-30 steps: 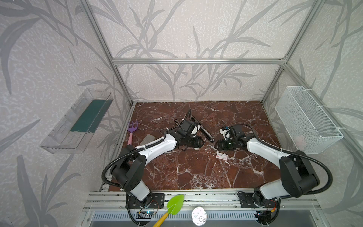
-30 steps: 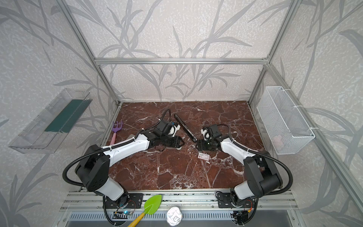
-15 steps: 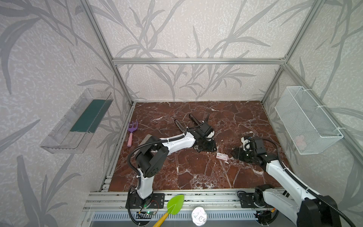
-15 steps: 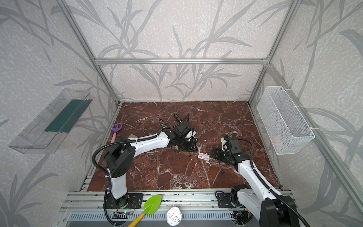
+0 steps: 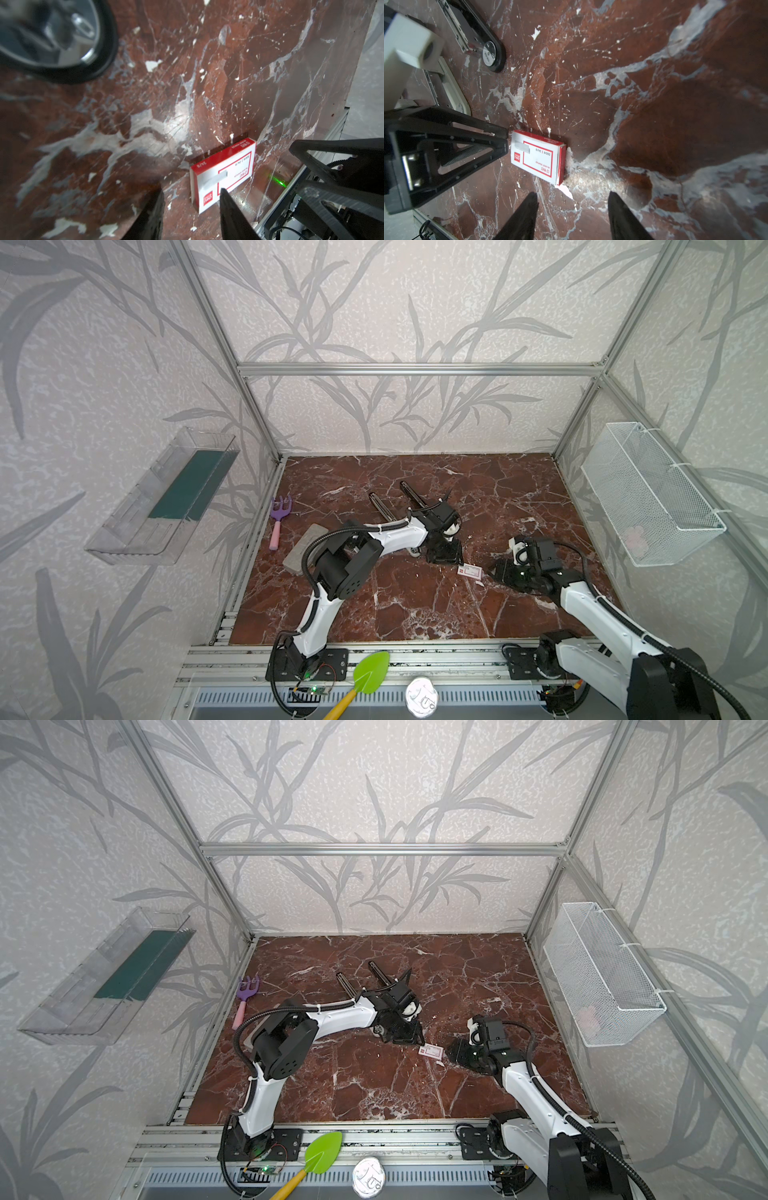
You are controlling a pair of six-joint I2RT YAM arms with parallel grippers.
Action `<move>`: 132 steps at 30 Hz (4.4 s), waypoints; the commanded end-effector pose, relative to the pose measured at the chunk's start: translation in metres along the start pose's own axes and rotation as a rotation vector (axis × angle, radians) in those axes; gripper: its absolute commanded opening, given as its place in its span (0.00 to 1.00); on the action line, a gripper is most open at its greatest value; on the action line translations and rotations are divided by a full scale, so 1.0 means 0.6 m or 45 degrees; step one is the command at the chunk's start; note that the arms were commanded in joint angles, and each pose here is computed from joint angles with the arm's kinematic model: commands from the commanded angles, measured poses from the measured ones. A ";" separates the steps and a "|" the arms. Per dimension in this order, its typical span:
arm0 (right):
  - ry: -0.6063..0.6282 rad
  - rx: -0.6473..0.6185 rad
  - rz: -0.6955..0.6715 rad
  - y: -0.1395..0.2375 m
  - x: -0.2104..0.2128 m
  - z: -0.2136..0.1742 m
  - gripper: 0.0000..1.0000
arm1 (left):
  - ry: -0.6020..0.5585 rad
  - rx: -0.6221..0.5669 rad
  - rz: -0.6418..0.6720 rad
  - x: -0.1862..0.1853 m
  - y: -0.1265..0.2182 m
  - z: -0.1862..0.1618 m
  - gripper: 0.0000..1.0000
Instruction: Load the staples into the stapler
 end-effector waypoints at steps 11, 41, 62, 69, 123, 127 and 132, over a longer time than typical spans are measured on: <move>-0.010 0.008 0.052 -0.013 0.011 0.008 0.53 | -0.022 0.086 -0.047 -0.010 -0.022 -0.011 0.32; 0.048 0.110 -0.016 -0.032 0.016 0.007 0.41 | -0.048 0.078 -0.078 -0.005 -0.015 -0.011 0.00; 0.087 0.213 -0.120 -0.055 0.010 -0.001 0.18 | -0.038 0.050 -0.105 -0.002 -0.006 -0.009 0.00; 0.105 0.226 -0.141 -0.055 0.009 -0.002 0.09 | -0.028 0.034 -0.118 -0.001 -0.001 -0.008 0.00; 0.138 0.209 -0.177 -0.057 0.018 0.008 0.00 | 0.007 -0.037 -0.141 0.010 0.025 0.002 0.00; 0.123 0.197 -0.184 -0.051 0.009 0.010 0.00 | 0.008 -0.039 -0.140 0.011 0.027 0.003 0.00; 0.109 0.202 -0.193 -0.047 0.000 0.010 0.00 | 0.012 -0.039 -0.139 0.012 0.027 0.004 0.00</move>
Point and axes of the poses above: each gripper's point midway between its finger pads, its own y axis back along the fingers, its own x axis along the line the jaws close on, z = x × y, the point moved 1 cm from there along y, back along the fingers, and after that the axes turned 10 degrees about y, right-handed, at the moved point
